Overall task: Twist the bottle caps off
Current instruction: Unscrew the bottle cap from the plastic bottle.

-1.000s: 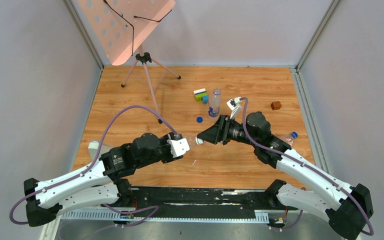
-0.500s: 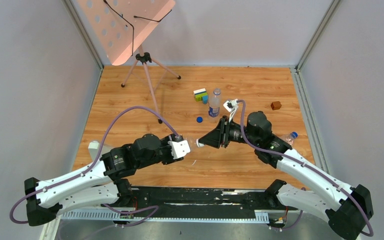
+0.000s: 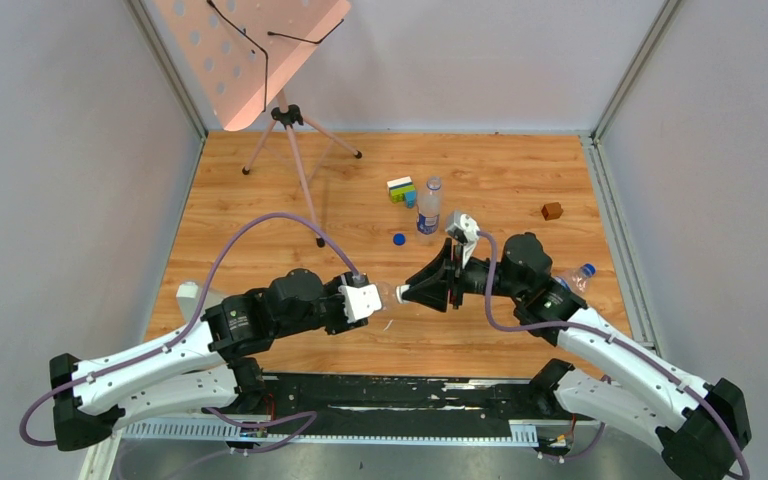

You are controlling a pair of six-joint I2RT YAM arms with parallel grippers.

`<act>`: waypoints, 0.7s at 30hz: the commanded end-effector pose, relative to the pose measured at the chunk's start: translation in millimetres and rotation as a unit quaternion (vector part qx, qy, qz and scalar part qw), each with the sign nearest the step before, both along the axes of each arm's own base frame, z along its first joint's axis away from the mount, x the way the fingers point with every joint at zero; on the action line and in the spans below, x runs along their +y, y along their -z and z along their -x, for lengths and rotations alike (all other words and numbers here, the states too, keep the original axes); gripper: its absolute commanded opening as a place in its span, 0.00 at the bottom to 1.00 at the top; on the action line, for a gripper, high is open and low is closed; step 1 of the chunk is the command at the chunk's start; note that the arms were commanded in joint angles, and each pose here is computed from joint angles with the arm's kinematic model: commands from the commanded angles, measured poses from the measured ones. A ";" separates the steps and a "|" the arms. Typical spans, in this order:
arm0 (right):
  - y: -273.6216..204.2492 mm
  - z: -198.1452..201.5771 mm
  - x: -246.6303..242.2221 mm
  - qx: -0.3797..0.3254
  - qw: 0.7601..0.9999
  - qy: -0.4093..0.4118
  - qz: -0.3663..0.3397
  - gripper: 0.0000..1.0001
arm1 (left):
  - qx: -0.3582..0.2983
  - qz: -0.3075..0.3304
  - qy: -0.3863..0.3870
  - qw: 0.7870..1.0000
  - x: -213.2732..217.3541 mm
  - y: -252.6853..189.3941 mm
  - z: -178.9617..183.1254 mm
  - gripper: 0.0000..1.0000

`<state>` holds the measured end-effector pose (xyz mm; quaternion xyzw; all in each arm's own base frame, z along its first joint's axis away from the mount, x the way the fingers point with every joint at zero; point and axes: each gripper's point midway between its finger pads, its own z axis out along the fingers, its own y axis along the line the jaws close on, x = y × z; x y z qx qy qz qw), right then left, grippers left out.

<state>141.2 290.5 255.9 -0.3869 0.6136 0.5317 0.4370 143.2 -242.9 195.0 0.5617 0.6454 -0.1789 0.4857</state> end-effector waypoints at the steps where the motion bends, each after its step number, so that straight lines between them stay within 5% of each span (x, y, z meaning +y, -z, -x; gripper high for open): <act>1: -8.5 7.9 -4.8 -0.156 0.987 -0.039 -0.015 0.14 | 0.017 0.046 -0.005 0.999 -8.0 -23.5 2.8 0.00; 10: -14.9 0.2 -14.9 -0.266 0.964 -0.011 -0.011 0.20 | 0.039 0.039 0.015 0.998 -13.4 -17.5 10.5 0.00; 15: -22.1 1.2 -20.8 -0.256 0.966 0.012 -0.025 0.52 | 0.028 0.025 0.020 0.999 -15.6 -13.7 7.1 0.00; 21: -47.1 3.4 -36.8 -0.199 0.973 0.077 -0.083 0.75 | 0.024 0.000 0.011 1.000 -16.0 -11.4 0.4 0.00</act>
